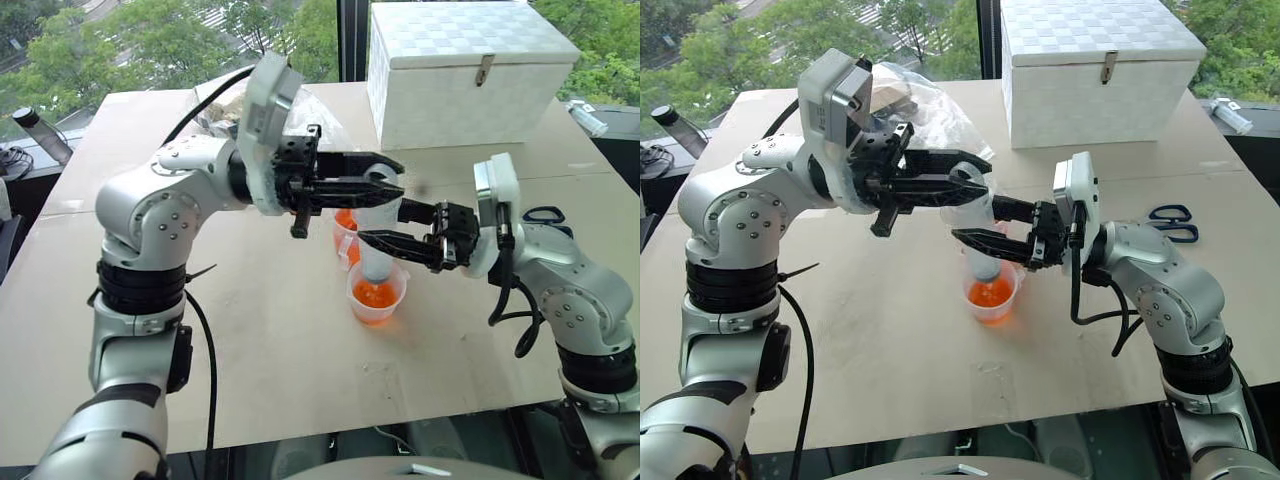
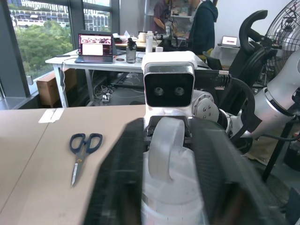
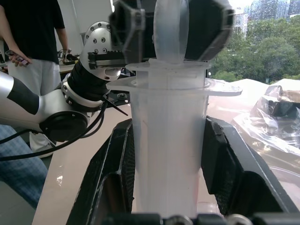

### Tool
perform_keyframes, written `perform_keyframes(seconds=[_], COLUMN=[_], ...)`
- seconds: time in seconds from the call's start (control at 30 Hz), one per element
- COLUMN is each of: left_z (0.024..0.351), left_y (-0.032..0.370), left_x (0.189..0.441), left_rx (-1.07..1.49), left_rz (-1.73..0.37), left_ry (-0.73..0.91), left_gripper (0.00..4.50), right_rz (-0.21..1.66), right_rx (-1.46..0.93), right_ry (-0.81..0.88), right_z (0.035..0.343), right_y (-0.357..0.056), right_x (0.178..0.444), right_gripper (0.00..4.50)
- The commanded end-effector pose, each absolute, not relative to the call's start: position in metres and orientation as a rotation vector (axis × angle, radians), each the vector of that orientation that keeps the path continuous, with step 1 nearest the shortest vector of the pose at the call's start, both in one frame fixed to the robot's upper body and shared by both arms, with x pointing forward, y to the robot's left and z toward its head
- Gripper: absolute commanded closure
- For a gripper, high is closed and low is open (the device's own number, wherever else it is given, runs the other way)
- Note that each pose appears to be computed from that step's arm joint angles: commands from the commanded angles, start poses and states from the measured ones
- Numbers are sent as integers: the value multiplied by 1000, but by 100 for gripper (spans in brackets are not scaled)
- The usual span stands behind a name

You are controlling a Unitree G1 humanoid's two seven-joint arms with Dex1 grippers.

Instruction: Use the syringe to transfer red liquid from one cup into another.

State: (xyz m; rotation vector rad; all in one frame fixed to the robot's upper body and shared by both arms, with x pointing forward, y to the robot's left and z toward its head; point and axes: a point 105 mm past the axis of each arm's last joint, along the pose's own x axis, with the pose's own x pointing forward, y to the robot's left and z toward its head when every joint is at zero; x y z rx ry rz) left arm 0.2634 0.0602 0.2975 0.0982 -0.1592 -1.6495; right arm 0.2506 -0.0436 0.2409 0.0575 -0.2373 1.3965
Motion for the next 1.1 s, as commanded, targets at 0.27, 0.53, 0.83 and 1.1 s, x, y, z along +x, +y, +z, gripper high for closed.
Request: perform_keyframes(seconds=[0.27, 0.53, 0.83, 1.1], left_z=[350, 360, 302, 242], left_y=[92, 130, 173, 202], left_x=[258, 269, 268, 268], left_rx=[3, 70, 160, 239], left_rz=[-1559, -1282, -978, -772], left_ry=[-307, -339, -121, 45], left_gripper=[9, 9, 9, 9], right_rz=[1403, 1401, 1126, 692], right_rx=[51, 113, 49, 62], right_ry=[-361, -332, 126, 603], right_z=[265, 282, 277, 192], right_y=[-49, -66, -122, -157], right_x=[238, 240, 288, 345], right_gripper=[292, 292, 292, 292])
